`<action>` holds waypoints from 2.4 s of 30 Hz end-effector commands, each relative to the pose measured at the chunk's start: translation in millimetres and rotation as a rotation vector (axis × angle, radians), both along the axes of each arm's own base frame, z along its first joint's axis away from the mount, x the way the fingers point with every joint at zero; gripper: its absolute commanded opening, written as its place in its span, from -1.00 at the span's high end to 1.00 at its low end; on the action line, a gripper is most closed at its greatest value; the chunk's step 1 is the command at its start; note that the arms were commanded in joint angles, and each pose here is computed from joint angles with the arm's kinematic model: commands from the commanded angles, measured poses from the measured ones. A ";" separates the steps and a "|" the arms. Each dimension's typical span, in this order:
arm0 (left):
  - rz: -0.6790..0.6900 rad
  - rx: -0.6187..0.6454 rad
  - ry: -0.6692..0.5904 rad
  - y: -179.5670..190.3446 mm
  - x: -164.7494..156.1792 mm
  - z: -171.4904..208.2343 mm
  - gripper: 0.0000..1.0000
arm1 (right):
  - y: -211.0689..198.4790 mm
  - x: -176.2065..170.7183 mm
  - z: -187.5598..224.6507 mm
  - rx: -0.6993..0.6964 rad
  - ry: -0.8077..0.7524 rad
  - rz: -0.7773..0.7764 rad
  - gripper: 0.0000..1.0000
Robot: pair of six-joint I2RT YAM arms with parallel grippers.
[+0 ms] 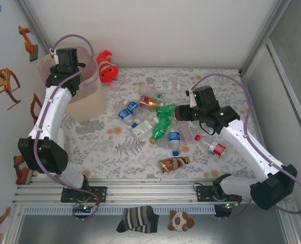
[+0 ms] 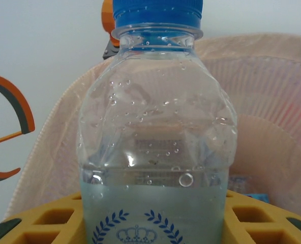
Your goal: Put the plastic bottles in the bin
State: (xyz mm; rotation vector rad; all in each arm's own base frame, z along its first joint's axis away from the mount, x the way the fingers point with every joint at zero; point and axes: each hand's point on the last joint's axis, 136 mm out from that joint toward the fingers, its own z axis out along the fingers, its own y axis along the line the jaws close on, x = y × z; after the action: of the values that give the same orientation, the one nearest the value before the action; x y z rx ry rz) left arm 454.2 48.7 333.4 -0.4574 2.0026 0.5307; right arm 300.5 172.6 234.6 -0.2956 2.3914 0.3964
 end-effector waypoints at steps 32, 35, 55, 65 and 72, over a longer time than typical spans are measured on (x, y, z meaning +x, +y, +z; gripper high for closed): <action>0.183 -0.218 0.218 63.5 25.3 -131.0 0.04 | 5.0 7.9 5.3 0.005 0.010 0.008 -0.46; 0.168 -0.268 0.248 58.8 21.7 -138.4 0.04 | 7.1 9.7 4.7 0.008 0.013 0.012 -0.46; 0.107 -0.435 0.343 30.6 -0.7 -136.5 -0.49 | 11.2 14.0 11.9 0.012 -0.004 0.028 -0.46; 0.029 -0.508 0.281 13.8 0.5 -110.1 -0.58 | 6.0 10.4 23.8 0.022 -0.032 0.011 -0.46; -0.027 -0.531 0.262 1.9 -1.3 -97.8 -0.63 | 2.4 6.1 26.5 0.029 -0.039 -0.002 -0.46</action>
State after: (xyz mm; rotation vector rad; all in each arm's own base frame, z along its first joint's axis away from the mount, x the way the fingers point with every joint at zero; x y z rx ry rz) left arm 460.0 59.0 208.2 -0.7263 2.4337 0.0925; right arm 307.1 181.9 246.1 -0.3128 2.3795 0.4329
